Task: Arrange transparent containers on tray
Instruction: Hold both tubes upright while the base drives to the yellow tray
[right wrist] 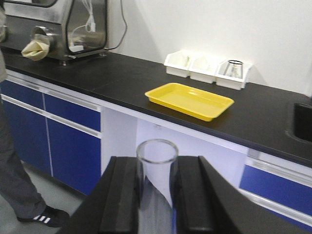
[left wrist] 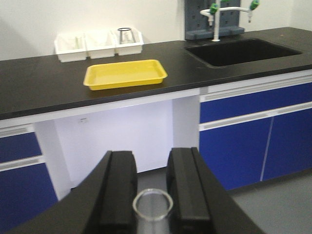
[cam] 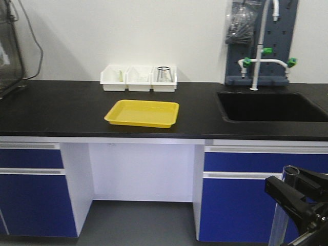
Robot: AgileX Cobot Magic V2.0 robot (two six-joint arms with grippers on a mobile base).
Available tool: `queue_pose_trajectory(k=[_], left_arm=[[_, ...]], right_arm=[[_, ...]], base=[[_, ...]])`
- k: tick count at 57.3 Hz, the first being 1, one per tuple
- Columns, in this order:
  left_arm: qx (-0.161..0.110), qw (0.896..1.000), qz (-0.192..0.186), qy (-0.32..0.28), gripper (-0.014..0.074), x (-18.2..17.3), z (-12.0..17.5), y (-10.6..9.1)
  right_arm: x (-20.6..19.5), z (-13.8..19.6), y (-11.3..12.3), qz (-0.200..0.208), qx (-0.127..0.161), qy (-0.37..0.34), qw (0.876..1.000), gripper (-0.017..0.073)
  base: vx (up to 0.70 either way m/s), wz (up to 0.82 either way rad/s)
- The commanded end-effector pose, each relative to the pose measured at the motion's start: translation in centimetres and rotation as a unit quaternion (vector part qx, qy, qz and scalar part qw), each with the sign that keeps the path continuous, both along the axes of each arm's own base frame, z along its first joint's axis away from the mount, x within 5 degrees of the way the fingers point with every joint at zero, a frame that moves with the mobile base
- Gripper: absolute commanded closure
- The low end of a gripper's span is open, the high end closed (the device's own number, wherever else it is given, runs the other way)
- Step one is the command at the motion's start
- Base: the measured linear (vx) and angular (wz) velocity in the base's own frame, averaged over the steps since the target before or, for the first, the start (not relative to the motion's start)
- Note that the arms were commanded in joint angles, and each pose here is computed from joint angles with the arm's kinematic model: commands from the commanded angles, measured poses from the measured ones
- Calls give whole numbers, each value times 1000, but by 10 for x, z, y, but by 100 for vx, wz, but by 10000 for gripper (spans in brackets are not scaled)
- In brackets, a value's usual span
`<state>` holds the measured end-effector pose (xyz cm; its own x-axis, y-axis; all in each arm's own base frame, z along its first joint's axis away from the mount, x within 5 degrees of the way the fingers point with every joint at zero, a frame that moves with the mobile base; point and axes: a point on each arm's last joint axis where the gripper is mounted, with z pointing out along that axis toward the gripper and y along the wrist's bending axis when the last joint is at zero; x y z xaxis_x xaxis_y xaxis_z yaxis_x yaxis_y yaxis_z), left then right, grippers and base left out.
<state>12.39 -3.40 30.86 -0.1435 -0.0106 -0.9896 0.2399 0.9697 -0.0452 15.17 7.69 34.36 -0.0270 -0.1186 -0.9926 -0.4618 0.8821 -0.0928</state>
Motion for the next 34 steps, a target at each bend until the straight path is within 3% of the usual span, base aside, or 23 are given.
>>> queue_pose_trajectory(k=[1, 34], left_arm=[[-17, 999, -23, -36, 600, -1, 14, -5], [-17, 999, -23, -36, 600, -1, 14, -5]], right_arm=[[-3, 14, 2, 16, 11, -25, 999, 572], [-2, 13, 1, 12, 10, -24, 1000, 572]], base=[[7, 32], [18, 26]])
